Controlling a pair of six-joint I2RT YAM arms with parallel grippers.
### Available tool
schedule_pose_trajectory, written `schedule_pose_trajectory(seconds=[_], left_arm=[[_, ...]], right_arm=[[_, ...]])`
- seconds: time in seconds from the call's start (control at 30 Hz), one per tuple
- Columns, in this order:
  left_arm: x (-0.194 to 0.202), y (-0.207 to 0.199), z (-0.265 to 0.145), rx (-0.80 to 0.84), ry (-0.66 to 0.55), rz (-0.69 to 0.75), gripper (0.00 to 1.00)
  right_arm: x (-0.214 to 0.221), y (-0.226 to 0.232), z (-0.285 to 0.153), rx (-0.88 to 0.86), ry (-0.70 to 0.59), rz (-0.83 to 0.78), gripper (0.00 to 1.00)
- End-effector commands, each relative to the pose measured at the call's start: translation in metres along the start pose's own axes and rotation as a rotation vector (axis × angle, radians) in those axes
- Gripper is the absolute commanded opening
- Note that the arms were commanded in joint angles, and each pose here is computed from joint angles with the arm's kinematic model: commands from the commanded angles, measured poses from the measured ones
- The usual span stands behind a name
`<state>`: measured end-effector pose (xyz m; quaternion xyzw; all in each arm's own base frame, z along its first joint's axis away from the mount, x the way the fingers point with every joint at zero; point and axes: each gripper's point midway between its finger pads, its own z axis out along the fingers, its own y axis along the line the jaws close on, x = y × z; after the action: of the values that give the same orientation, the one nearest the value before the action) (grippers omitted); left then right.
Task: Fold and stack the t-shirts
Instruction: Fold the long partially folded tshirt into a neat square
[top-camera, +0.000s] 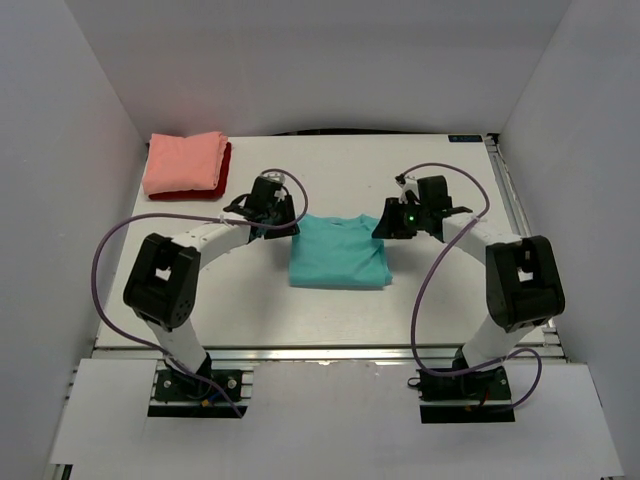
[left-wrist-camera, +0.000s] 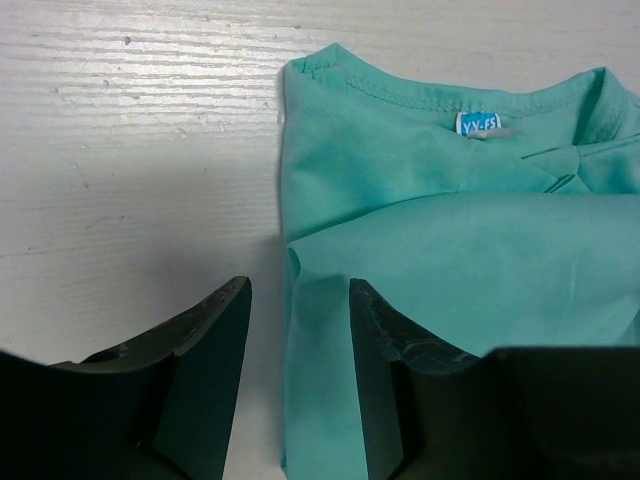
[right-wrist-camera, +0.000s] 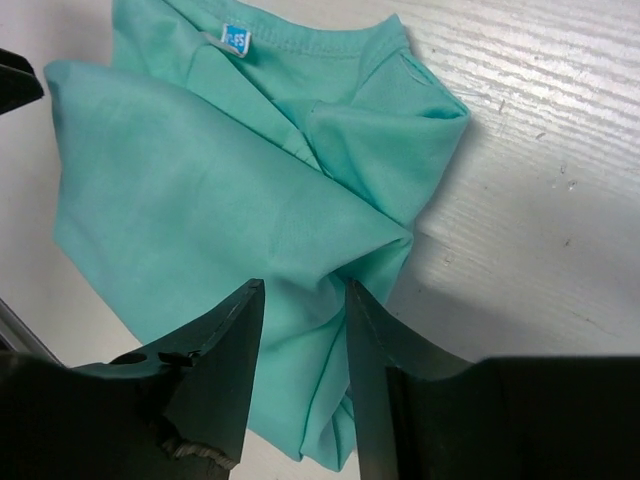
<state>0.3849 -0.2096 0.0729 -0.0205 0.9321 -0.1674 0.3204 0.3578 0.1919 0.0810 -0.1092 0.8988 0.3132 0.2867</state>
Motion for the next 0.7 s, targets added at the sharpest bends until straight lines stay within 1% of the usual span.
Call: schedule_pose_trajectory(seconds=[0.0, 0.07, 0.17, 0.2, 0.3, 0.33, 0.37, 0.4, 0.5, 0.67], left_arm=[[-0.024, -0.015, -0.005, 0.059, -0.047, -0.002, 0.55], [-0.026, -0.017, -0.002, 0.066, -0.043, -0.002, 0.57], [-0.025, -0.019, 0.002, 0.073, -0.034, 0.002, 0.57], [-0.026, -0.019, 0.003, 0.073, -0.034, 0.001, 0.56], [-0.024, -0.022, 0.011, 0.088, -0.019, -0.002, 0.54], [-0.023, -0.025, 0.012, 0.099, -0.012, -0.001, 0.51], [-0.023, -0.025, 0.014, 0.1, -0.009, -0.003, 0.42], [-0.023, -0.025, 0.017, 0.101, -0.005, -0.003, 0.23], [-0.027, -0.027, 0.018, 0.105, -0.01, -0.013, 0.0], [-0.037, -0.031, 0.01, 0.112, -0.039, -0.009, 0.0]], right_arm=[[-0.017, 0.003, 0.006, -0.016, -0.03, -0.028, 0.44], [-0.015, 0.001, 0.009, -0.016, -0.023, -0.022, 0.39], [-0.014, 0.0, 0.012, -0.02, -0.018, -0.013, 0.34], [-0.014, 0.0, 0.013, -0.021, -0.016, -0.009, 0.3], [-0.015, 0.0, 0.015, -0.029, -0.015, -0.007, 0.27], [-0.013, 0.0, 0.017, -0.031, -0.007, -0.004, 0.26], [-0.017, 0.001, 0.017, -0.033, -0.013, -0.008, 0.24], [-0.017, 0.0, 0.017, -0.032, -0.014, -0.006, 0.2], [-0.021, 0.002, 0.015, -0.032, -0.022, -0.012, 0.0], [-0.028, 0.008, 0.007, -0.031, -0.048, -0.025, 0.0]])
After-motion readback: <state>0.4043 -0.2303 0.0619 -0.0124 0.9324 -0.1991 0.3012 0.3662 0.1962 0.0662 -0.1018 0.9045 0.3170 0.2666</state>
